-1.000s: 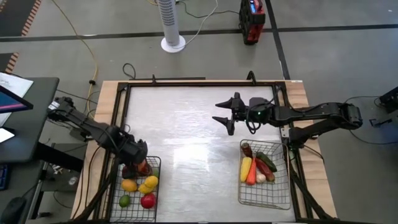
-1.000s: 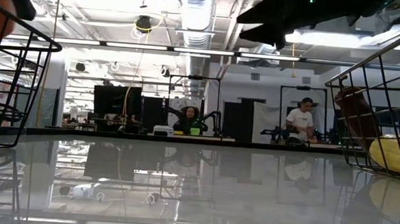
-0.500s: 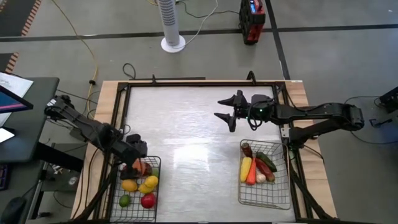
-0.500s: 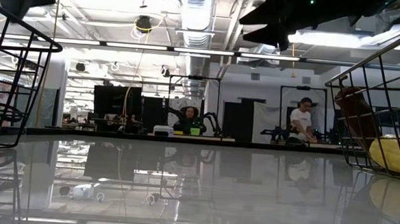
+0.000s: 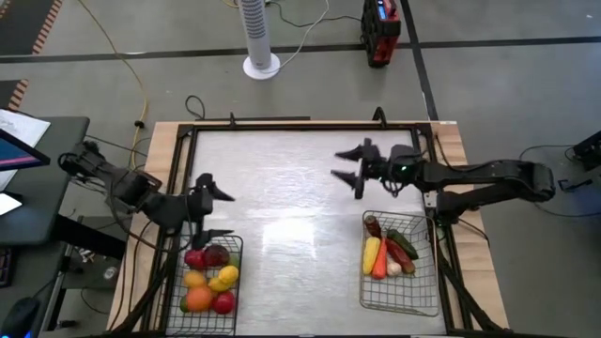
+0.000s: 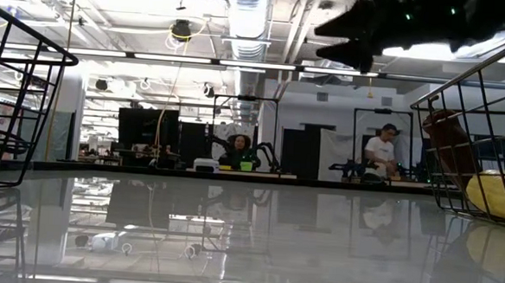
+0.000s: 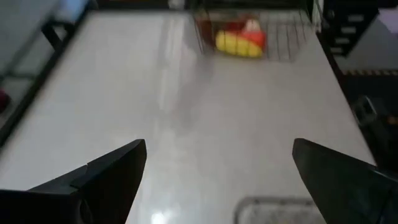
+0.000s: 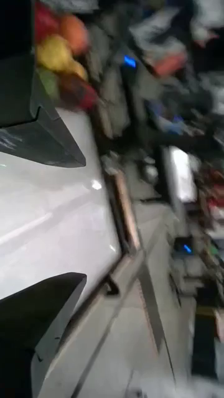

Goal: Sort produce into baskets
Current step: Return to Home Position

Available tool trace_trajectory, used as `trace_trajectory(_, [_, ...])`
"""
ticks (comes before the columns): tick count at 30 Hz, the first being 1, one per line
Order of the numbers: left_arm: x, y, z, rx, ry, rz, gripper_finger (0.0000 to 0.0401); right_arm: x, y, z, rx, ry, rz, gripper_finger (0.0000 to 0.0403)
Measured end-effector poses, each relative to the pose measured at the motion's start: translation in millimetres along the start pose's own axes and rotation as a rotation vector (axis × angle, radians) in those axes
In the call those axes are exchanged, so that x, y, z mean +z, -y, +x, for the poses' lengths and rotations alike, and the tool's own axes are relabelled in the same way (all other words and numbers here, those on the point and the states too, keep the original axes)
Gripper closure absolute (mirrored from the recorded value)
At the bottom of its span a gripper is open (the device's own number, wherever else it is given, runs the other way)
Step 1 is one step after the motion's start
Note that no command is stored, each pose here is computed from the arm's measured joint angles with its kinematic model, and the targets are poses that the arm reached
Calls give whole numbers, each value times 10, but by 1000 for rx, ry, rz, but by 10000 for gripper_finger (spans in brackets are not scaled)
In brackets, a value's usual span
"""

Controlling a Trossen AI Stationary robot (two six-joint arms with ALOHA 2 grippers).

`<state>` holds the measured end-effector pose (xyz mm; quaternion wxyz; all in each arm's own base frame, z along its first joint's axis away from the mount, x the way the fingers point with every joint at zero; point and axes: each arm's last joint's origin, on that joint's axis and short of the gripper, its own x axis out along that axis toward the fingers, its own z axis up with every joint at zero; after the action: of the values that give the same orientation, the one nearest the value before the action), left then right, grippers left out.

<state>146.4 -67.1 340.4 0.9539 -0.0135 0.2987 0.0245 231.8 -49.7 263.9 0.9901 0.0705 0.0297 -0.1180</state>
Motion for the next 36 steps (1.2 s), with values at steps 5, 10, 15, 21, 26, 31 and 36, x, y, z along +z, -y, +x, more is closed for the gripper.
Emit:
trace_trajectory(5, [-85,-65,224,24,128,72,7,-104,241,-242,-66,87,76,85])
trace_trajectory(10, [-290,-241,388,-3,235,57,7,-168,293,-482,-26,169,100,85])
trace_trajectory(15, [-482,-416,332,18,405,16,7,-176,314,-713,-49,249,91,85])
trace_trajectory(21, [-718,-536,185,84,558,-10,7,-238,319,-937,-64,328,80,85])
trace_trajectory(26, [-874,-572,129,71,603,-23,7,-306,336,-1068,-85,376,72,85])
trace_trajectory(31, [-1001,-601,100,65,659,-47,7,-346,352,-1166,-109,398,61,85])
trace_trajectory(36, [-1115,-616,97,52,708,-40,7,-353,358,-1251,-156,396,21,85])
